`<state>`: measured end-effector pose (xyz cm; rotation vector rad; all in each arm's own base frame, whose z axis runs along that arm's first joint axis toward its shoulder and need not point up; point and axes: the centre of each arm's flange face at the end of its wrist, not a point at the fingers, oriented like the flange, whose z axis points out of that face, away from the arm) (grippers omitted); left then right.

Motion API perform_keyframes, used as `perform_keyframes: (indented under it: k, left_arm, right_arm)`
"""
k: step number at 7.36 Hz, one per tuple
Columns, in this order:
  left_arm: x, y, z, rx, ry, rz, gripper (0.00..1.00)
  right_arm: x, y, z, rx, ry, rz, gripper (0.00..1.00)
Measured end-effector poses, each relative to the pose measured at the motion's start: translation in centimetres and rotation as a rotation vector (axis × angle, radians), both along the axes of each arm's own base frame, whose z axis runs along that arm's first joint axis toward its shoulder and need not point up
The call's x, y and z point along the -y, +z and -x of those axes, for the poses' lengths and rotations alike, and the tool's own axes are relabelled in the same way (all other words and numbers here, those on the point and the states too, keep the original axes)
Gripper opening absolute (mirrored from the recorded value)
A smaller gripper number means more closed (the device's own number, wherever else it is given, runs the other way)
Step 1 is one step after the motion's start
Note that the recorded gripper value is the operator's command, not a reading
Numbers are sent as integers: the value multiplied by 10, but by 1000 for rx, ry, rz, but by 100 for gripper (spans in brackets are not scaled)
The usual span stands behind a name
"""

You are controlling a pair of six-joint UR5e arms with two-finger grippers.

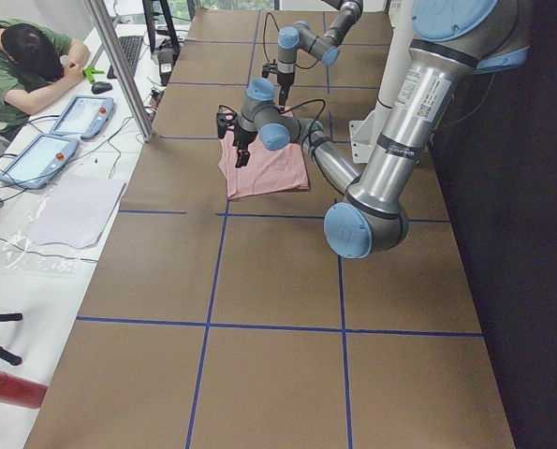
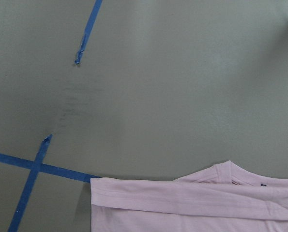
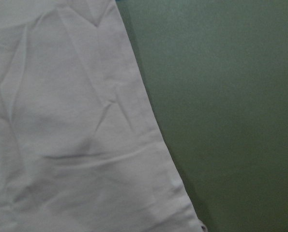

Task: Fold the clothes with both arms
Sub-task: 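Lower the right gripper and grasp the folded shirt's nearest corner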

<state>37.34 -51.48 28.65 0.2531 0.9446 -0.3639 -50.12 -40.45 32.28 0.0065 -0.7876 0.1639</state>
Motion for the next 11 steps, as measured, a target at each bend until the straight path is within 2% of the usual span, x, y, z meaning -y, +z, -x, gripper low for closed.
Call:
perform_keyframes:
  k: [3,4,6,7,11]
  left_arm:
    - [-3,-9,2,-26,-15,10,100]
    - [-5,-11,2,-31,-18,12,100]
    - [-5,-11,3,-33,-20,14,100]
    - [-6,-11,3,-33,-20,14,100]
    - [-7,-13,5,-37,-21,11,100]
  right_arm:
    - [-5,12,6,-28,-11,3,100]
    - [-4,17,7,-38,-12,7,83]
    - [-3,21,9,-47,-13,11,4]
    - [-3,21,9,-46,-15,12,0]
    - [-4,14,4,-32,-13,7,0]
